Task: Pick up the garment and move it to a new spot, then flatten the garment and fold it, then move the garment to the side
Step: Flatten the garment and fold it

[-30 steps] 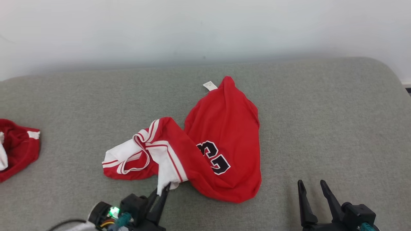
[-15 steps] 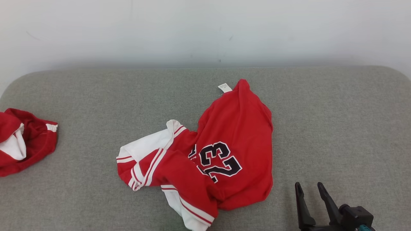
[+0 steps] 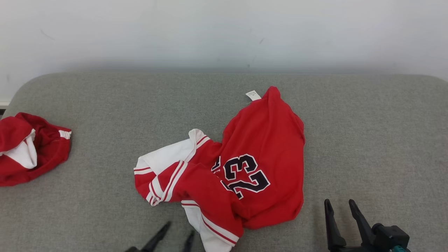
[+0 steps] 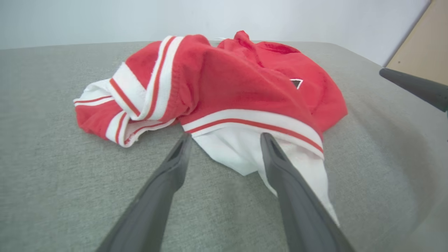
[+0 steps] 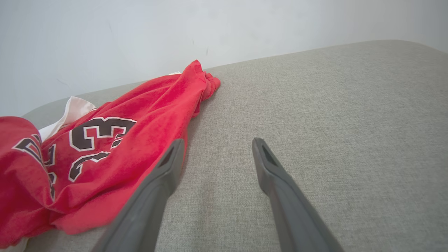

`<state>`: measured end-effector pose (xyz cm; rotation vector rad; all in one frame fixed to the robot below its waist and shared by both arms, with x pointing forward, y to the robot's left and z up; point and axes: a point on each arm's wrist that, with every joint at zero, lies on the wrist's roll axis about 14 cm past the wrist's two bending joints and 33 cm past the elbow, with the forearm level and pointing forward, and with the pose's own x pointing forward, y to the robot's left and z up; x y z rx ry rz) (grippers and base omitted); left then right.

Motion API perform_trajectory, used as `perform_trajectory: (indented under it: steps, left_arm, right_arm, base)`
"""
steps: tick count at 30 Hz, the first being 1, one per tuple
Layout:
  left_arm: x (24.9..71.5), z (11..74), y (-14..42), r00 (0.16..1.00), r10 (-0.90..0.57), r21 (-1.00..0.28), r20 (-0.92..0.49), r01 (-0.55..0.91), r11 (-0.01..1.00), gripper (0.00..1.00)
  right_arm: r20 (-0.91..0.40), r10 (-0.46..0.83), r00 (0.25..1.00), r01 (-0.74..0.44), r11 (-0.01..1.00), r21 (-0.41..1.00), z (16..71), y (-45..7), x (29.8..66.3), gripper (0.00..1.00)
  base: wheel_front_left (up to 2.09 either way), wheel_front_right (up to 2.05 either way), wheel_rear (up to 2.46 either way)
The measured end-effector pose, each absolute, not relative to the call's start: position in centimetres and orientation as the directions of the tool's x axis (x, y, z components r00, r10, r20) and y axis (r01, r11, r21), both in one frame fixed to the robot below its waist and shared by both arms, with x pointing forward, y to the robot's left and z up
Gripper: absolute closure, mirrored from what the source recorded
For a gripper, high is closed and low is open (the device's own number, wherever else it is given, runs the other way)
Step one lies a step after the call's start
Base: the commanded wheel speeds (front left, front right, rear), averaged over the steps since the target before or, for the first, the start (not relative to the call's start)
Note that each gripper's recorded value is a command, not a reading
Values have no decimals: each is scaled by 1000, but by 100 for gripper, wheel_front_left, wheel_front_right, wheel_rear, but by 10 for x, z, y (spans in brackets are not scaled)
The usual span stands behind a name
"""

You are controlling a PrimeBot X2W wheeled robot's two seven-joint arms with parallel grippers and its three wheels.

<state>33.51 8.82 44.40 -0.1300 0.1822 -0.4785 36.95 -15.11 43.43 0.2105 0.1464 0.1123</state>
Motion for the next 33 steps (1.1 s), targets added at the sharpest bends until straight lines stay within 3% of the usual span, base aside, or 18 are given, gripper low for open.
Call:
perform_trajectory:
  steps: [24,26,27,33]
  left_arm:
    - [377,389,80,840,-448,-210,-305,400,892,0]
    - [374,383,78,830,-454,-214,-324,403,890,59]
    - [374,382,77,829,-454,-216,-327,402,890,98]
    - [375,387,78,836,-449,-216,-316,397,892,100]
  right_arm:
    - [-166,27,986,6,981,196,425,-184,360,0]
    - [-168,27,985,7,981,196,425,-184,360,0]
    - [-168,28,985,6,981,196,424,-184,360,0]
    - [-158,38,987,-5,979,201,427,-180,363,0]
  base:
    - [0,0,0]
    - [0,0,0]
    - [0,0,0]
    - [0,0,0]
